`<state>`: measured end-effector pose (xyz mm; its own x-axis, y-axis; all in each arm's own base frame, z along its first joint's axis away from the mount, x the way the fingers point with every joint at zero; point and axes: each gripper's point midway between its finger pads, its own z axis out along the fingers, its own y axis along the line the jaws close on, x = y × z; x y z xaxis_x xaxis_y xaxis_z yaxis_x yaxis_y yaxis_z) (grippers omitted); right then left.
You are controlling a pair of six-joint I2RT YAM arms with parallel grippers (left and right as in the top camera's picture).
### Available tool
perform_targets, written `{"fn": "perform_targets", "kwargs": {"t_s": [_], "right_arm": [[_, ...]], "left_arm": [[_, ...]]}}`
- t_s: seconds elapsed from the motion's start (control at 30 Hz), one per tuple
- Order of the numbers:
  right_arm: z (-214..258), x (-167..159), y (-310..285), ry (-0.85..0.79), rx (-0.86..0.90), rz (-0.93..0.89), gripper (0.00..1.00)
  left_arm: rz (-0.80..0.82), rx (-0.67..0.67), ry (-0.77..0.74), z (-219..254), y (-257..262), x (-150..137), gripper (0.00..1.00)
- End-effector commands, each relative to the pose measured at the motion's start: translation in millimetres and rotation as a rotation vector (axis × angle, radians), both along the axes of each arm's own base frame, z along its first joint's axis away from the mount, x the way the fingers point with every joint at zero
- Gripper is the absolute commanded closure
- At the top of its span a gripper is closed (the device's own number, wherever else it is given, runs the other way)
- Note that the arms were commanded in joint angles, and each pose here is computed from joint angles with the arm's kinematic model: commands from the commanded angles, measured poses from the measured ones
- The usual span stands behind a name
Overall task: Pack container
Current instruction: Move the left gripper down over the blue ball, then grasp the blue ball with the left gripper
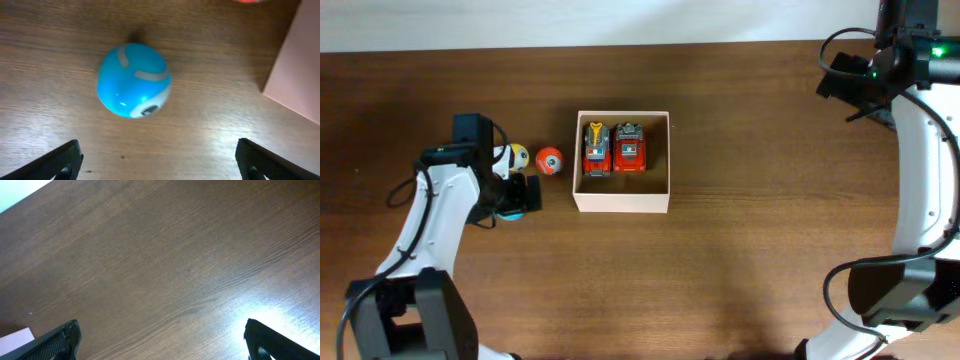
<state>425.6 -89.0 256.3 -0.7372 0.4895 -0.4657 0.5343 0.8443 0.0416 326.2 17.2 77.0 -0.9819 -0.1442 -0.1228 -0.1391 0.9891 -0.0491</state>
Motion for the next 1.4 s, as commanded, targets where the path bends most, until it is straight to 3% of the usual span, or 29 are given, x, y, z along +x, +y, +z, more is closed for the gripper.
{"fn": "perform_targets", "kwargs": {"t_s": [0.0, 0.63, 0.77, 0.93, 1.1, 1.37], "right_arm": [[-4, 0, -1, 0.010, -0.001, -0.015, 0.01], [-4, 0, -1, 0.010, -0.001, -0.015, 0.01], [-4, 0, -1, 0.010, -0.001, -0.015, 0.01], [-4, 0, -1, 0.010, -0.001, -0.015, 0.01], [-4, 0, -1, 0.010, -0.001, -0.015, 0.01], [-4, 0, -1, 0.010, -0.001, -0.015, 0.01]], "left_arm": [[-0.002, 0.037, 0.014, -8, 6, 4, 0.01], [-0.004, 0.029, 0.101, -72, 7, 18, 0.00], [-0.004, 0.028, 0.126, -83, 7, 16, 0.11], [-0.004, 0.027, 0.132, -87, 7, 16, 0.43], [-0.004, 0.028, 0.125, -87, 7, 18, 0.49], [-0.008, -0.033, 0.137, -81, -3, 18, 0.48]]}}
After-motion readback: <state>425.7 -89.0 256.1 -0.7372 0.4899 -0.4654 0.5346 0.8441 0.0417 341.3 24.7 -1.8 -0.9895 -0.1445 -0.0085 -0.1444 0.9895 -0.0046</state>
